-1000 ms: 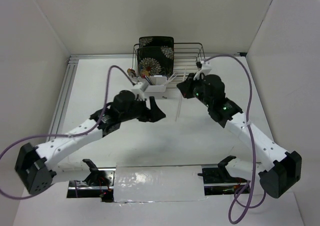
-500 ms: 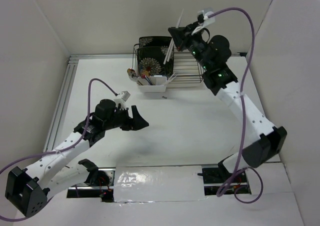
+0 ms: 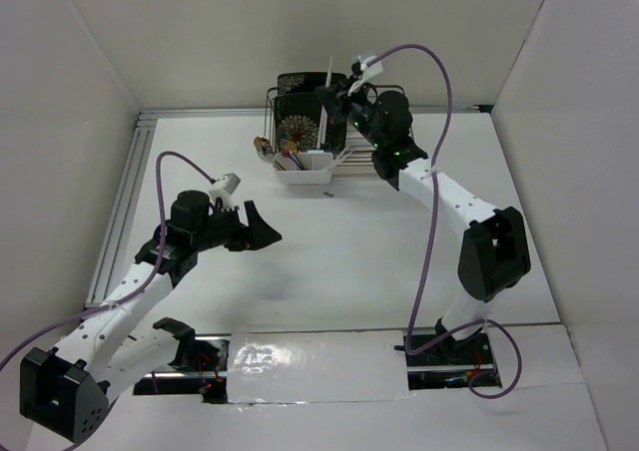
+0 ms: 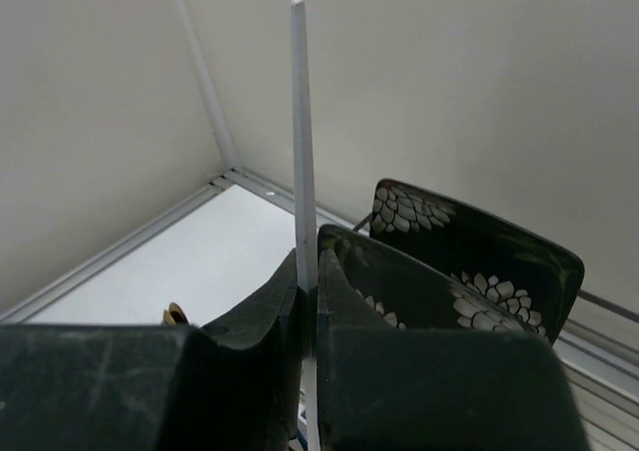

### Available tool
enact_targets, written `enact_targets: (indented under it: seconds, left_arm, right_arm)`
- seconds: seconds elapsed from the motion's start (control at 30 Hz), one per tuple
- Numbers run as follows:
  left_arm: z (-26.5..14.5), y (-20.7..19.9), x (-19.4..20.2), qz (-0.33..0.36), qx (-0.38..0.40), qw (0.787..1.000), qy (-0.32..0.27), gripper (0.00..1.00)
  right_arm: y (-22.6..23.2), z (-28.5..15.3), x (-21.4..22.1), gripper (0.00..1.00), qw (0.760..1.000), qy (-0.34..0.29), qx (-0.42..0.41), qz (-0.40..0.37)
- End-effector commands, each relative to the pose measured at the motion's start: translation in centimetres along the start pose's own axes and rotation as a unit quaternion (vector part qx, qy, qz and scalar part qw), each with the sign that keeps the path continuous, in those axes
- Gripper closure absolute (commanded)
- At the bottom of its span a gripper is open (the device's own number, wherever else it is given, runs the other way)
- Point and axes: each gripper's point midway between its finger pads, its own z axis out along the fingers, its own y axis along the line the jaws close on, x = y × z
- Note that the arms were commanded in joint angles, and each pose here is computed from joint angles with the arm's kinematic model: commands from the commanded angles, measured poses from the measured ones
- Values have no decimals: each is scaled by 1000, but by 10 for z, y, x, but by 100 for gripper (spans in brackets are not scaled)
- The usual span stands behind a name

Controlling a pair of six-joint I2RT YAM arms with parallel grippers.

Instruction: Sort the eating utensils into containers

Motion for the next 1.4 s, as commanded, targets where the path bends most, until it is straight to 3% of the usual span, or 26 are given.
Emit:
enact_targets:
  seconds: [0.0, 0.6, 1.1, 1.2, 1.37]
  left_arm:
    - [-8, -5, -4, 23, 26, 999, -1, 13]
    - [-29, 20, -30, 29, 8, 999, -22, 13]
    - [-25, 20, -28, 29, 11, 999, -17, 13]
    - [-26, 19, -32, 30, 14, 999, -23, 13]
    - [-27, 20, -39, 32, 18, 999, -40, 13]
  right_arm:
    - [0, -4, -21, 100, 998, -52, -7, -35]
    - [-5, 0, 54, 100, 999, -19, -19, -20]
    - [-3, -7, 80, 100, 998, -12, -34, -46]
    - [-5, -9, 80, 95, 998, -15, -32, -48]
    - [-9, -9, 82, 78, 999, -4, -24, -45]
